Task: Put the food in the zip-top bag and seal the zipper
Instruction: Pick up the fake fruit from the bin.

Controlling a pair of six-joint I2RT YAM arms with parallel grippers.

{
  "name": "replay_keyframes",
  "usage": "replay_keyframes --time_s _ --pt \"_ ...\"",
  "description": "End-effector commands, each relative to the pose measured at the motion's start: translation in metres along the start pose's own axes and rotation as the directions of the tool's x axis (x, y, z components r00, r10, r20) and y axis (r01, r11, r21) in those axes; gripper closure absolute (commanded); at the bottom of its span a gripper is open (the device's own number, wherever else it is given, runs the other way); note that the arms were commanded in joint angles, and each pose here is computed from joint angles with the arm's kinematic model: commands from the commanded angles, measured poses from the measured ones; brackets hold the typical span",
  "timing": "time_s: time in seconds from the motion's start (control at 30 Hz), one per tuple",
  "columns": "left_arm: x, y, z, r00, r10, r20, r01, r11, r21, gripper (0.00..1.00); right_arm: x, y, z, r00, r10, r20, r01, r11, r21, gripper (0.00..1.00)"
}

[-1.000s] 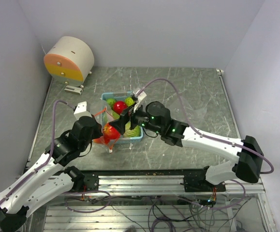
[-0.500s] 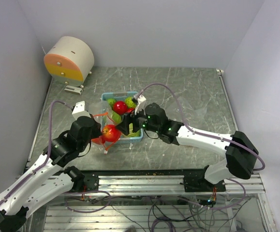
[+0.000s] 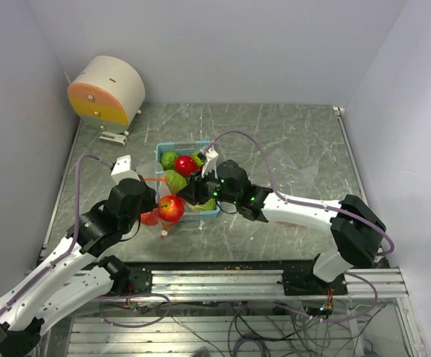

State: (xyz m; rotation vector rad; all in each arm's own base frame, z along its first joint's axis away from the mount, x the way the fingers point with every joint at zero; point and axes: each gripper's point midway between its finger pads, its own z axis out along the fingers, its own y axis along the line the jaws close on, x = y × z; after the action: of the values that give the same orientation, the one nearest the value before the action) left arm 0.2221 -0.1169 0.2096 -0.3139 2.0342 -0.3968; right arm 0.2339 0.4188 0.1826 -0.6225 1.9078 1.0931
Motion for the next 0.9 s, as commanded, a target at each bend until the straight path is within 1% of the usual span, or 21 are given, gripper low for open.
replay_keyframes --time_s 0.0,0.03,0.07,0.13,0.27,0.47,0.57,0.67,0.87 --pt "-0.011 -0.014 0.0 0.999 -0.043 0.031 0.042 0.998 0.046 0.93 -0.023 0.003 0.007 0.997 -0.009 0.071 0.008 1.0 0.005 0.76" --pt "-0.01 -0.015 0.001 0.999 -0.042 0.029 0.041 0.998 0.046 0.93 -0.022 0.001 0.008 0.998 -0.012 0.067 0.011 1.0 0.012 0.82" --pt "-0.01 -0.015 0.001 0.999 -0.042 0.028 0.04 0.998 0.046 0.93 -0.035 0.005 0.009 0.996 -0.02 0.091 0.019 1.0 0.01 0.89" --pt "-0.009 -0.013 0.003 0.999 -0.038 0.028 0.037 0.999 0.037 0.93 -0.043 0.007 0.01 0.994 -0.027 0.109 0.026 1.0 0.011 1.0" --pt "0.0 -0.005 0.011 1.0 -0.016 0.016 0.016 1.0 -0.012 0.93 -0.06 0.008 0.008 0.99 -0.044 0.133 0.04 0.999 0.035 1.0" --pt "-0.003 0.016 0.016 0.998 0.066 -0.002 -0.065 0.985 -0.159 0.93 -0.074 -0.002 -0.002 0.992 -0.119 0.045 0.112 0.984 0.14 1.0" --pt "-0.013 0.024 0.009 0.995 0.099 0.005 -0.095 0.971 -0.217 0.93 -0.076 -0.02 -0.014 0.992 -0.128 -0.007 0.127 0.971 0.203 1.0" --pt "-0.025 0.028 -0.001 0.993 0.114 0.019 -0.107 0.966 -0.237 0.93 -0.08 -0.039 -0.024 0.989 -0.141 -0.049 0.149 0.956 0.254 1.0" --pt "-0.059 0.035 -0.032 0.988 0.132 0.081 -0.107 0.959 -0.264 0.93 -0.094 -0.048 -0.033 0.979 -0.186 -0.086 0.203 0.943 0.265 1.0"
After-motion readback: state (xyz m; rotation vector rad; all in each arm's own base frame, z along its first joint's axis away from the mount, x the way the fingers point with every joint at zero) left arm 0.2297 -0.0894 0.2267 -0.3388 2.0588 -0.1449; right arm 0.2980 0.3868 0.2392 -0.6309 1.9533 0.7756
